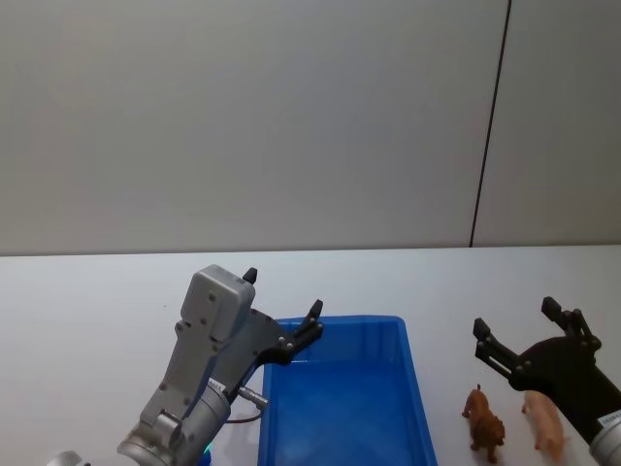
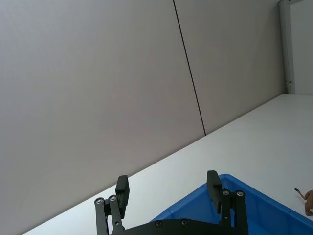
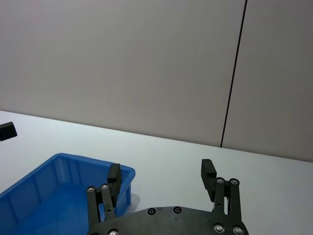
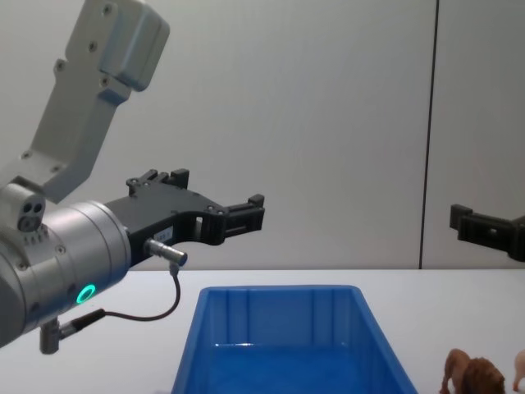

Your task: Pick up the two dolls from the table and place them into the box.

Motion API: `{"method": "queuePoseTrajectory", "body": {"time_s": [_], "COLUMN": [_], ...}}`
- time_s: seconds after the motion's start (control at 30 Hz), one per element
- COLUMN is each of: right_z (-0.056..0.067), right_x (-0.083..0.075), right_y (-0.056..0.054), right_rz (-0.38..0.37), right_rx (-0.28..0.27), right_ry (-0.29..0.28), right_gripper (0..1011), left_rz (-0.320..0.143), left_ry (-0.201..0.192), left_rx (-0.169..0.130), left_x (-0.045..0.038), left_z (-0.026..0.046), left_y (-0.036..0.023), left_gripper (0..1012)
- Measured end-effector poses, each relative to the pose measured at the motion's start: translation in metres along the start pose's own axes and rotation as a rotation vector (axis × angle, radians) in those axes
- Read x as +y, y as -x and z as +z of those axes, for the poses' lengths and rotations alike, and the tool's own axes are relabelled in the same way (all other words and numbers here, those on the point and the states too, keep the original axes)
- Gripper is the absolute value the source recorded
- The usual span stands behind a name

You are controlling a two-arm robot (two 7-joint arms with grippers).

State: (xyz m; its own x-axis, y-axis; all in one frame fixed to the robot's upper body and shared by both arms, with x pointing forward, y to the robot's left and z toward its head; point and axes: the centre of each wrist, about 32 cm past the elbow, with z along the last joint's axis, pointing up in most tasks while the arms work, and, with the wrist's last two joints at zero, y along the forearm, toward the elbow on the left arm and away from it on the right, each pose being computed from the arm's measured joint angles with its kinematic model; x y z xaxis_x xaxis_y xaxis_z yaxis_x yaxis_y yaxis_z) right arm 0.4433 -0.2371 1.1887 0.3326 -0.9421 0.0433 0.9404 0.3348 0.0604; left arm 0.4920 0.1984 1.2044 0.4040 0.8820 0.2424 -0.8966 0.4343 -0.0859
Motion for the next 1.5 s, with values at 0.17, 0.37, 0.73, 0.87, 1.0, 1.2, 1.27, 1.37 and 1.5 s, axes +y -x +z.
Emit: {"method": "queuePoseTrajectory", "body": {"time_s": [0.17,0.37,0.73,0.87,1.0,1.2,1.27,1.37,1.5], "right_z": [0.0000,0.0000,0.0000,0.0000,0.0000,-0.0001,-0.0002,-0.0001,-0.0002], "right_x": [0.0000,0.0000,0.0000,0.0000,0.0000,-0.0003,-0.0009,-0.0017,-0.0033], "right_y": [0.0000,0.0000,0.0000,0.0000,0.0000,-0.0003,-0.0006,-0.0014,-0.0033], "right_rz": [0.000,0.000,0.000,0.000,0.000,-0.005,-0.012,-0.023,-0.041], "right_rx": [0.000,0.000,0.000,0.000,0.000,0.001,0.002,0.003,0.004], "right_ry": [0.000,0.000,0.000,0.000,0.000,0.004,0.010,0.021,0.041], "right_gripper": [1001,1001,1001,1001,1001,1001,1001,1001,1001], "left_rz": [0.000,0.000,0.000,0.000,0.000,0.000,0.000,0.000,0.000], "left_ry": [0.000,0.000,0.000,0.000,0.000,0.000,0.000,0.000,0.000], "left_rx": [0.000,0.000,0.000,0.000,0.000,0.000,0.000,0.000,0.000], "left_x": [0.0000,0.0000,0.0000,0.0000,0.0000,0.0000,0.0000,0.0000,0.0000], "left_z": [0.0000,0.0000,0.0000,0.0000,0.0000,0.0000,0.0000,0.0000,0.0000], "left_y": [0.0000,0.0000,0.0000,0.0000,0.0000,0.0000,0.0000,0.0000,0.0000], "left_gripper": [1001,1001,1001,1001,1001,1001,1001,1001,1001]}}
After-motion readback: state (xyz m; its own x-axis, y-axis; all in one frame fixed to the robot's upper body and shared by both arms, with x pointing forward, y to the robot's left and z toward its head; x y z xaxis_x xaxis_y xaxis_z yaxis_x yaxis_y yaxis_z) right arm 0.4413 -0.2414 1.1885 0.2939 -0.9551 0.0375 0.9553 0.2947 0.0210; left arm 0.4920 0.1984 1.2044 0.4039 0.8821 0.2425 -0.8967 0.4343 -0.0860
